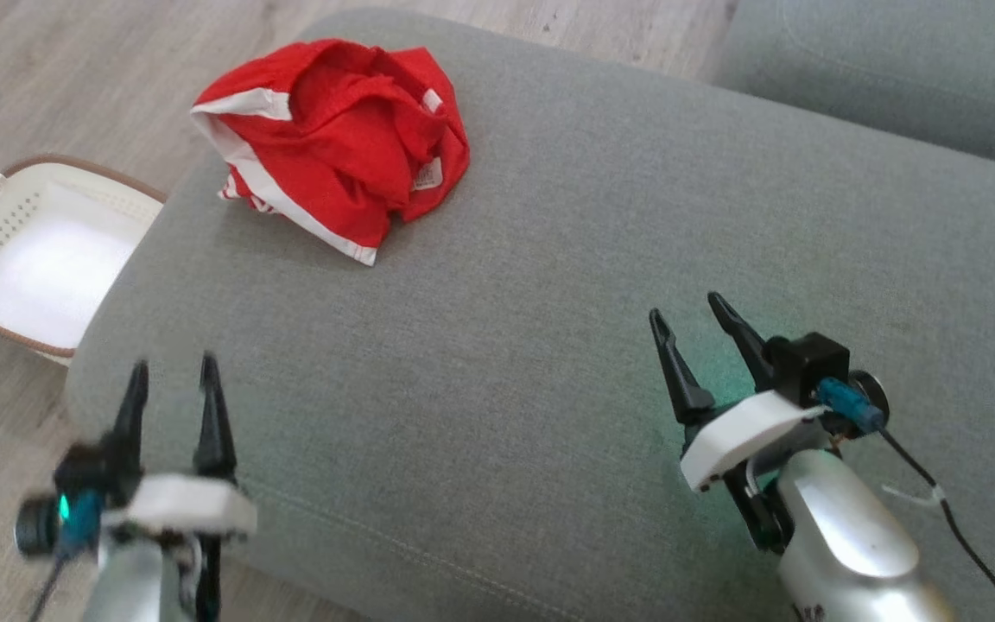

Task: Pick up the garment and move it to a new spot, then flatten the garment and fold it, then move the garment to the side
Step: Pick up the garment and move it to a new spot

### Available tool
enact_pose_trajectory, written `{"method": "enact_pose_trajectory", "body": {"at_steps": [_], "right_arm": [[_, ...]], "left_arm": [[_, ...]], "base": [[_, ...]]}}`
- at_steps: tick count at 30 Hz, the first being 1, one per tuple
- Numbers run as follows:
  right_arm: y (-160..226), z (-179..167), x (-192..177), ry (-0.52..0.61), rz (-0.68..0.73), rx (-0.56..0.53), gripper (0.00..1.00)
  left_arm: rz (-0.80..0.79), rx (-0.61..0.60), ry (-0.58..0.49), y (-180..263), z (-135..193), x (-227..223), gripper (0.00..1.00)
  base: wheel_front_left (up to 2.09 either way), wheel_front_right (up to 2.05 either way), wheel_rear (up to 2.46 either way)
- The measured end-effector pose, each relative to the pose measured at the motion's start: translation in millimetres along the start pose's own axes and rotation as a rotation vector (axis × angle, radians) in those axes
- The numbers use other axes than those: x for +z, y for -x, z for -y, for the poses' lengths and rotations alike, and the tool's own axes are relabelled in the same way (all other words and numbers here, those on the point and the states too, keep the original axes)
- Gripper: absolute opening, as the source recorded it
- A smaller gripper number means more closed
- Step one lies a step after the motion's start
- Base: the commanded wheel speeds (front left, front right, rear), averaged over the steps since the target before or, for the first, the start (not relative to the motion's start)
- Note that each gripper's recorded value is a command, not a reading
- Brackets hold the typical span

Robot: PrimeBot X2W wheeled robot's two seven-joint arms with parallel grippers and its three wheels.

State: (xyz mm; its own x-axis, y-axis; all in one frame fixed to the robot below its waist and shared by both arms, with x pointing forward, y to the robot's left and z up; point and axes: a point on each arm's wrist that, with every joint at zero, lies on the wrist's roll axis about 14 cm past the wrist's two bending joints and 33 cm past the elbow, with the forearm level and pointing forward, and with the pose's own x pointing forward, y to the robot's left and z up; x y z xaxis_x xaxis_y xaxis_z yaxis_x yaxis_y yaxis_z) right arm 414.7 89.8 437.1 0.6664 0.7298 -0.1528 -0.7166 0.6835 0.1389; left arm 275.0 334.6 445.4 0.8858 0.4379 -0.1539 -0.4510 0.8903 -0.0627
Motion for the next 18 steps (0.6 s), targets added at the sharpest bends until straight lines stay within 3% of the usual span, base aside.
{"method": "enact_pose_trajectory", "body": {"at_steps": [9,18], "right_arm": [[-14.0,23.1,-3.4,-0.009,0.006,-0.014,1.0],[-19.7,61.4,-9.1,-0.014,0.023,-0.06,1.0]], "left_arm": [[0.141,-0.165,-0.136,-90.9,33.6,83.7,1.0],[0.098,-0.249,-0.2,-166.2,65.6,100.1,1.0]], "base": [[0.0,0.0,0.0],[0.0,0.0,0.0]]}}
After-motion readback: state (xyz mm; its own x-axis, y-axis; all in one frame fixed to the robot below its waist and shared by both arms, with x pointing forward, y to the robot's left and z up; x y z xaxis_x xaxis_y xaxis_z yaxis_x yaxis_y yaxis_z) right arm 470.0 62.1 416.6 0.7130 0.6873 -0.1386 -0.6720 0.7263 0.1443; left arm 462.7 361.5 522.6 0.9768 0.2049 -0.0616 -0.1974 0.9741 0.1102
